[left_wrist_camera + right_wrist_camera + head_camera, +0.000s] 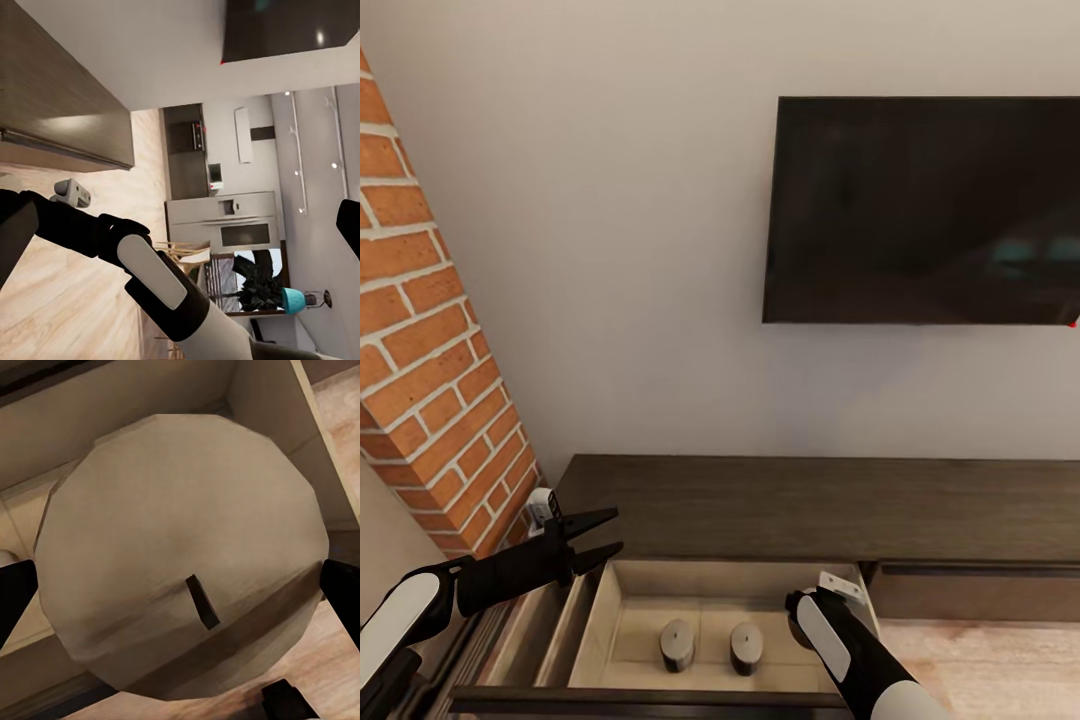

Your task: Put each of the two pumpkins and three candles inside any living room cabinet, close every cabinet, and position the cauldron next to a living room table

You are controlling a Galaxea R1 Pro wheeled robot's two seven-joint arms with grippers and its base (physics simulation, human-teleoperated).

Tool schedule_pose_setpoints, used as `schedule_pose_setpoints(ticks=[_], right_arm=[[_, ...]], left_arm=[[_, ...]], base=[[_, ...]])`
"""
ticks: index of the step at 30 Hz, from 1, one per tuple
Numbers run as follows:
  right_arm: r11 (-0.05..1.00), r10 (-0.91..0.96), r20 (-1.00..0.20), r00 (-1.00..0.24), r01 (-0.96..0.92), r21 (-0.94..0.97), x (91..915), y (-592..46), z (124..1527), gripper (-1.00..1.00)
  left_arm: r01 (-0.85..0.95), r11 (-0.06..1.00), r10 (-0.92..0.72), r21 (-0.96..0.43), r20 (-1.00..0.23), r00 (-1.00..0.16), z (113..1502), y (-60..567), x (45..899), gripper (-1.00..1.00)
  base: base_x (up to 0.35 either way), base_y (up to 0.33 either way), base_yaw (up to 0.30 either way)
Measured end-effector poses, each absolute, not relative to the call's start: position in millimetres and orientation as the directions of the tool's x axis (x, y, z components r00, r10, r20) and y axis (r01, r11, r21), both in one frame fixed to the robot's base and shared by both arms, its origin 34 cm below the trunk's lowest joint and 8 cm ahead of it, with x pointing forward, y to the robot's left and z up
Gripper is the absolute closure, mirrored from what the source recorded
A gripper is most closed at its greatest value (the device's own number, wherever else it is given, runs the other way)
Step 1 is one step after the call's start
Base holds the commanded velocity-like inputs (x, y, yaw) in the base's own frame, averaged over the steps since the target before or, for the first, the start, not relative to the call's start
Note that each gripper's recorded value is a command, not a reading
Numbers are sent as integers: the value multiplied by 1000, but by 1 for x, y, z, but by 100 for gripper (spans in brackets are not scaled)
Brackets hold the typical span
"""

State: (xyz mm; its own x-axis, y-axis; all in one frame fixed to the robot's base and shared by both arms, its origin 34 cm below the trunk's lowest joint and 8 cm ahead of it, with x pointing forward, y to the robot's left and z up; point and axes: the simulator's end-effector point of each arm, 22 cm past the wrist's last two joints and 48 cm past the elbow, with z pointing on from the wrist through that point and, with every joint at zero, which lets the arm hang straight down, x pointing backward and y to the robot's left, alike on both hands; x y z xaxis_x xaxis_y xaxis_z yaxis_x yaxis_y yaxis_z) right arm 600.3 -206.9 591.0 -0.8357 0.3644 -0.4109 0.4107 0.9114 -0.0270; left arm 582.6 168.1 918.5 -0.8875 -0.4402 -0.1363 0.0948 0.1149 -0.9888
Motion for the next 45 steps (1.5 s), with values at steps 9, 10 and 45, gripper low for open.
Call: schedule_pose_setpoints(ticks=[9,10,45], right_arm=[[912,364,-411,-836,410,-27,600,-207,576,100],[912,364,-411,-836,410,-27,600,-207,574,100],[910,367,-412,-834,413,-27,594,-209,510,100]], left_arm=[[94,115,-438,-989,-135,-889,903,167,581,-100],[93,115,-437,-989,-135,-889,901,167,581,-100],[95,116,-439,-989,-136,-888,837,167,576,-100]], base=[[0,0,0],[0,0,0],[0,0,0]])
